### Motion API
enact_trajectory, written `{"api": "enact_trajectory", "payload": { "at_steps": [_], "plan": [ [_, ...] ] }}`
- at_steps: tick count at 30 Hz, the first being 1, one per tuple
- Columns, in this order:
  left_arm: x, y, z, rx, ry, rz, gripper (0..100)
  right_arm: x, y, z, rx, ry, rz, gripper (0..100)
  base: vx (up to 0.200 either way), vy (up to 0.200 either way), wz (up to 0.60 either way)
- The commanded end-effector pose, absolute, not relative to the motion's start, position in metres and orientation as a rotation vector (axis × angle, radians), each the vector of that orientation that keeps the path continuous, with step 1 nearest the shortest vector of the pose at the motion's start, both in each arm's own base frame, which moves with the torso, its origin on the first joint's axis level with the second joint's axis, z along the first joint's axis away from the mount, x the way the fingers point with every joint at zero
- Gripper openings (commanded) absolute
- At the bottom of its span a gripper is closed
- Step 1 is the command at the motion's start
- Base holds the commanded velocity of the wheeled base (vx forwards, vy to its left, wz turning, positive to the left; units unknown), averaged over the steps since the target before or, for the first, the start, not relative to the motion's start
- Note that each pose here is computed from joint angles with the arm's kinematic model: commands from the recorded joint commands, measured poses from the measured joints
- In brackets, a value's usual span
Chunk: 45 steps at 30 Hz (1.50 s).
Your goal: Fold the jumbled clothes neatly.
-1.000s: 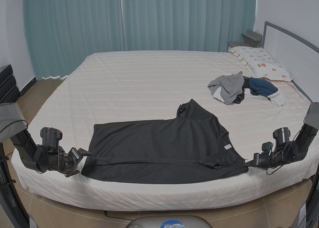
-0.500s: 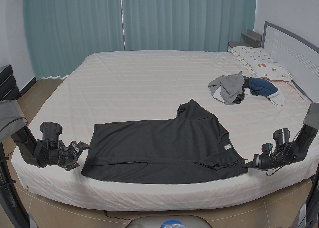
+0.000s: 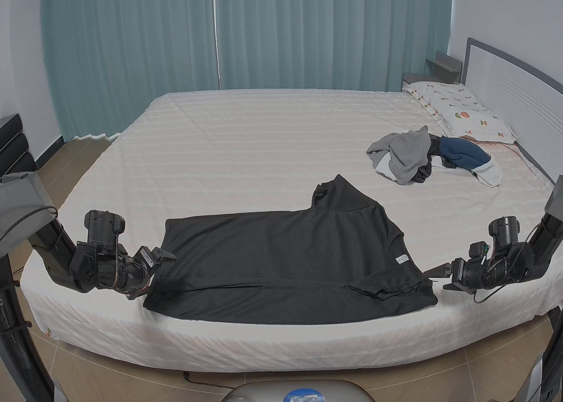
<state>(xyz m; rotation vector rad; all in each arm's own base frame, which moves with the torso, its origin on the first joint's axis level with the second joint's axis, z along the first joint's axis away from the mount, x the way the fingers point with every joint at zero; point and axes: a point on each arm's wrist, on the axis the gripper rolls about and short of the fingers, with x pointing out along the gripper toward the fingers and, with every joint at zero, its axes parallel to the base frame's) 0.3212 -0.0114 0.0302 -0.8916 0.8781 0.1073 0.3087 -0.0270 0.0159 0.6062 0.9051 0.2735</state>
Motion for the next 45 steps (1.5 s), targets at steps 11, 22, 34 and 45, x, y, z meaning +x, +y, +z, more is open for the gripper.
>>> {"api": "enact_trajectory", "payload": {
  "at_steps": [11, 22, 34, 45],
  "plan": [
    [0.321, -0.060, 0.021, -0.794, 0.973, 0.074, 100, 0.304, 0.005, 0.048, 0.828, 0.903, 0.222, 100, 0.000, 0.000, 0.00],
    [0.350, -0.061, 0.003, -0.763, 0.944, 0.158, 100, 0.304, 0.010, 0.043, 0.851, 0.921, 0.168, 100, 0.000, 0.000, 0.00],
    [0.379, -0.026, 0.025, -0.870, 0.786, 0.234, 100, 0.303, 0.011, 0.040, 0.848, 0.931, 0.167, 100, 0.000, 0.000, 0.00],
    [0.385, 0.005, 0.031, -0.925, 0.740, 0.285, 100, 0.305, 0.013, 0.028, 0.827, 0.875, 0.175, 100, 0.000, 0.000, 0.00]
  ]
}}
